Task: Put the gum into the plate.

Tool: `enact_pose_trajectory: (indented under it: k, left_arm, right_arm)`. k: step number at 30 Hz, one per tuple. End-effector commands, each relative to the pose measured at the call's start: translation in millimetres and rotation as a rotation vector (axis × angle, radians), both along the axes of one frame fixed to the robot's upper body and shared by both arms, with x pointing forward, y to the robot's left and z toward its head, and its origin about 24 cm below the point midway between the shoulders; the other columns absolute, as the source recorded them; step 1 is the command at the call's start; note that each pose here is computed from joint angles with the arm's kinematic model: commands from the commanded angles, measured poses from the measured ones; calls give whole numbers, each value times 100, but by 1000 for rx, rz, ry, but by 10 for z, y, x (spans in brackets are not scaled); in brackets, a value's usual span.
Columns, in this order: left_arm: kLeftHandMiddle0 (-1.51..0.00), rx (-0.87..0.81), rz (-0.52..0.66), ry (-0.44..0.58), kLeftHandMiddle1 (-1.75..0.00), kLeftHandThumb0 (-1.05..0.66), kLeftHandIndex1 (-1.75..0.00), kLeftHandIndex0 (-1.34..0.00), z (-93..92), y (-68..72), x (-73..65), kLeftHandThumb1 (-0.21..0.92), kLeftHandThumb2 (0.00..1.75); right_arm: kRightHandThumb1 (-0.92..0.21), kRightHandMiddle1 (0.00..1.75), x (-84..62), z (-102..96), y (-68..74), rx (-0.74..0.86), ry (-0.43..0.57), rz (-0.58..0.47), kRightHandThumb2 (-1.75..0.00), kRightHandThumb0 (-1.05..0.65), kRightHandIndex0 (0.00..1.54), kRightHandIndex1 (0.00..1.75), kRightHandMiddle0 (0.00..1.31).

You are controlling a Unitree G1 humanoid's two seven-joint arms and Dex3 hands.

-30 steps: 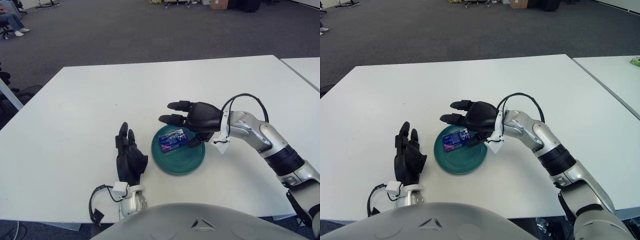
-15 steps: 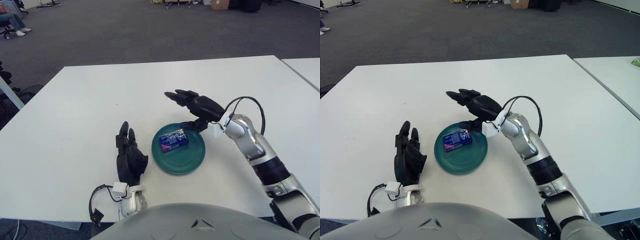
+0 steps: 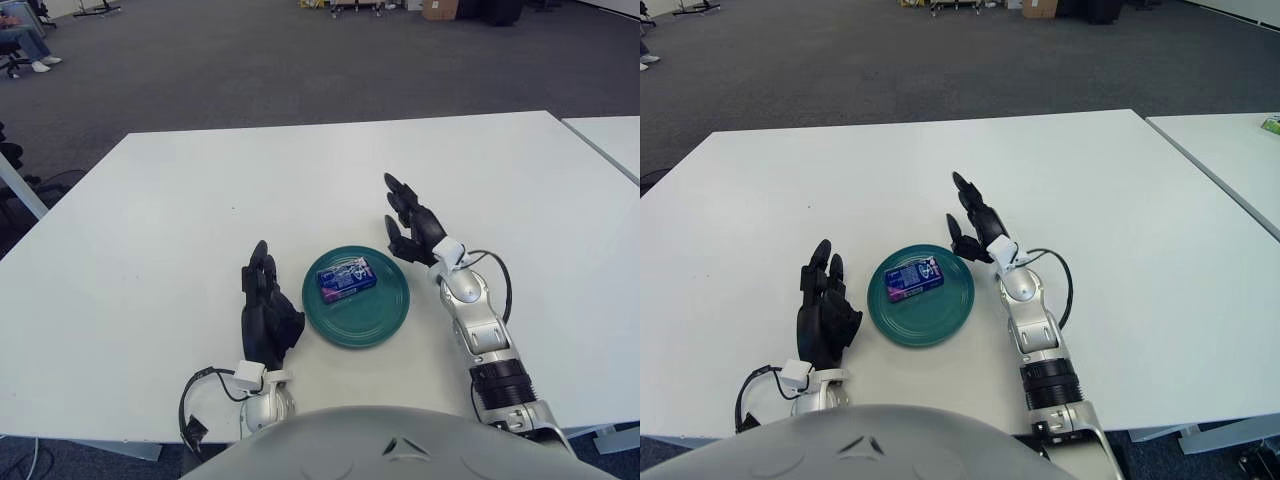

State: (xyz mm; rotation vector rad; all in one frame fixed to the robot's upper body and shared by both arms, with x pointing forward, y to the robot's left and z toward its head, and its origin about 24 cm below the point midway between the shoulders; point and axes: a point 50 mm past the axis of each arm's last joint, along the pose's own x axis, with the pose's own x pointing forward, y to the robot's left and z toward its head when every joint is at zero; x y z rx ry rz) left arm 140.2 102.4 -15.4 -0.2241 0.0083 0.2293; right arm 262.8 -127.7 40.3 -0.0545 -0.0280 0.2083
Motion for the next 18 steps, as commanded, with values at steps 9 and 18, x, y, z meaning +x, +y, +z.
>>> enact_pose_trajectory:
  k: [9,18]
  left_arm:
    - [-13,28,3,19,0,-99,-42,0,-30,109,242,92,102]
    - [-11,60,-10,18,0,-100,-35,0,-11,166,186,92,101]
  right_arm:
    - [-92,5,-100,-21,-269,135,54,-196,-99,-101,0,0,1]
    - [-92,2,-241,-117,-443,128,91,-285,-99,-100,0,0,3]
